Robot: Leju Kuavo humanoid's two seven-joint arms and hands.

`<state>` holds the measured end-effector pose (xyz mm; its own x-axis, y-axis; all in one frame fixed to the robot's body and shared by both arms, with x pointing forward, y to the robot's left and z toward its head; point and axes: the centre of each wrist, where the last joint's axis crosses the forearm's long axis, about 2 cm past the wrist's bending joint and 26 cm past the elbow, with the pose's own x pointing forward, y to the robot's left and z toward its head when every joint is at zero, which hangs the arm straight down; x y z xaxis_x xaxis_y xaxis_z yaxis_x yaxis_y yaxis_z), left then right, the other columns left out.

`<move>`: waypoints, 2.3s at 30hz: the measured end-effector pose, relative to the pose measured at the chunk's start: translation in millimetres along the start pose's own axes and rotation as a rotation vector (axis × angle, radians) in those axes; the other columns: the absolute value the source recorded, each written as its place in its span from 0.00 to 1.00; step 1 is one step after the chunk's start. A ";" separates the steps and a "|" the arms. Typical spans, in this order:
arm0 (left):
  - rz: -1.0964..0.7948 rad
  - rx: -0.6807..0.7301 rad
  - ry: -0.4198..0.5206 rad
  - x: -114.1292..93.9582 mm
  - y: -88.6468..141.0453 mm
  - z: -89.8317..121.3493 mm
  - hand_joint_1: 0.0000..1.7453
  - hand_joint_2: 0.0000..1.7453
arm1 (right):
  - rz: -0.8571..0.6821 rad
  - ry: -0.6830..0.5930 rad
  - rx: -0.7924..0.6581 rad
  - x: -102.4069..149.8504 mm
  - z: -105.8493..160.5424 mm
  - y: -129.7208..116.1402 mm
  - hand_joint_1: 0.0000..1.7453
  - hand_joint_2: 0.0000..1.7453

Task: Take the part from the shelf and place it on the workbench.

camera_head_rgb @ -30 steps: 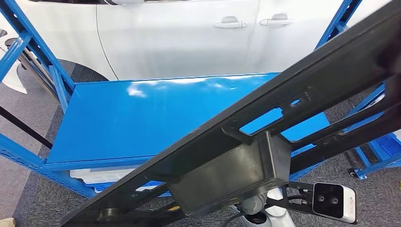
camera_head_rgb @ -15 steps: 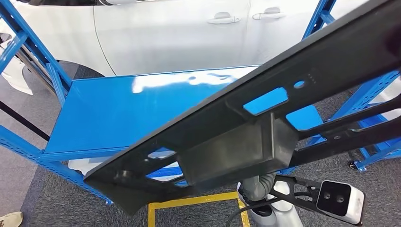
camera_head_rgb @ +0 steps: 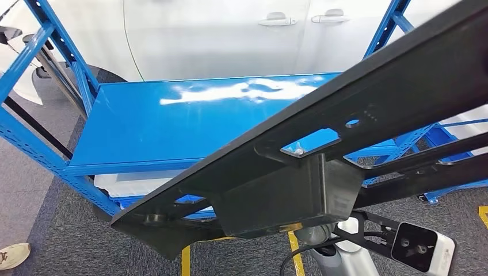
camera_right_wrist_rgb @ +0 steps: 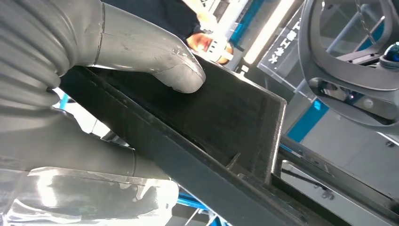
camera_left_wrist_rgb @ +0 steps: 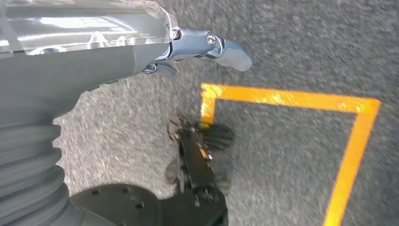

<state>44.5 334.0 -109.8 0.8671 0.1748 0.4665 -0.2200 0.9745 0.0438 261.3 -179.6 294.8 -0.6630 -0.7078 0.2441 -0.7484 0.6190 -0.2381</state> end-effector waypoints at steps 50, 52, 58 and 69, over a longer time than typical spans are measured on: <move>-0.064 0.028 -0.002 1.6 10.9 -0.4 0.00 1.00 | 0.000 0.019 -0.039 -5.2 6.9 6.0 1.00 1.00; -0.065 0.028 -0.004 3.7 10.8 -1.2 0.00 1.00 | -0.011 0.015 -0.035 -5.1 6.9 6.5 1.00 1.00; -0.062 0.033 0.006 2.9 11.0 -0.9 0.00 1.00 | -0.025 0.010 -0.036 -1.1 11.0 7.9 1.00 1.00; -0.067 0.036 0.022 2.3 10.5 -0.7 0.00 1.00 | 0.013 0.009 -0.061 9.2 17.6 4.9 1.00 1.00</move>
<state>44.5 344.7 -108.8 0.8900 0.1129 0.4417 -0.1769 0.9784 0.1065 251.9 -189.1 279.3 -0.6724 -0.6966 0.2502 -0.7394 0.6478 -0.1834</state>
